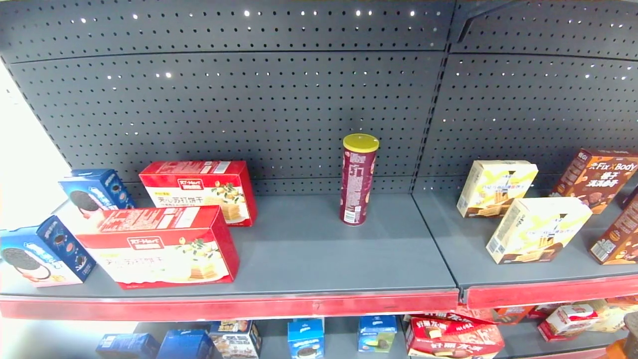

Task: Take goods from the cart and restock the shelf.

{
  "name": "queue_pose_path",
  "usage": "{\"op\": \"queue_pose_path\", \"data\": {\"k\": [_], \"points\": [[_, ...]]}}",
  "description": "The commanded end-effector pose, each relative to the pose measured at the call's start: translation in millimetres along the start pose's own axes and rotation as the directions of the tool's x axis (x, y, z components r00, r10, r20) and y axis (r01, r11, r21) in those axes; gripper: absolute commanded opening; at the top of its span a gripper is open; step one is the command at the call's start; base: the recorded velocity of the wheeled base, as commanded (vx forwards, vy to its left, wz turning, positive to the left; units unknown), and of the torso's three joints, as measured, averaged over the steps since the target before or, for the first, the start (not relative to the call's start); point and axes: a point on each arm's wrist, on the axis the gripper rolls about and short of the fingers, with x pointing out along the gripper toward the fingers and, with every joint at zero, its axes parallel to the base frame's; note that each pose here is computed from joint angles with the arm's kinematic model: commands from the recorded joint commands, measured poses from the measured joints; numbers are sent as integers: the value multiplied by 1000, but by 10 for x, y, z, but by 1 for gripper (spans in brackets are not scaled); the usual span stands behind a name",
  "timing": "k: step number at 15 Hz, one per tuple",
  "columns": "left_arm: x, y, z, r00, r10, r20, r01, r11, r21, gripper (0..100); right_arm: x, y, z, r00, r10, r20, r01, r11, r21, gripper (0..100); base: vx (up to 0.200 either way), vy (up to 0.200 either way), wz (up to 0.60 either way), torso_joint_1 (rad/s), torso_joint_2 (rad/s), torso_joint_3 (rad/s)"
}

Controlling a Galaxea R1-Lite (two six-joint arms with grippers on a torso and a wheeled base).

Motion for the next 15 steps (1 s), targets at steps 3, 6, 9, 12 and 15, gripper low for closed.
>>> {"op": "queue_pose_path", "data": {"k": [3, 6, 9, 12, 15], "points": [[1, 0, 0, 1000, -2, -2, 2, 1000, 6, 100, -4, 1, -8, 1000, -1, -3, 1, 1000, -1, 0, 0, 0, 0, 0, 0, 0], [0, -5, 4, 1000, -22, 0, 22, 999, 25, 100, -4, 1, -8, 1000, -1, -3, 1, 1000, -1, 0, 0, -200, 0, -2, 2, -2], [1, -6, 1, 1000, -29, 0, 29, 999, 34, 100, -4, 1, -8, 1000, 0, -3, 0, 1000, -1, 0, 0, 0, 0, 0, 0, 0], [1, -6, 1, 1000, -29, 0, 29, 999, 34, 100, -4, 0, -3, 1000, 0, -1, 0, 1000, -1, 0, 0, 0, 0, 0, 0, 0], [0, -5, 2, 1000, -23, -2, 23, 1000, 11, 100, -7, 0, -7, 1000, -3, -2, 3, 1000, -1, 0, 0, 0, 0, 0, 0, 0]]}}
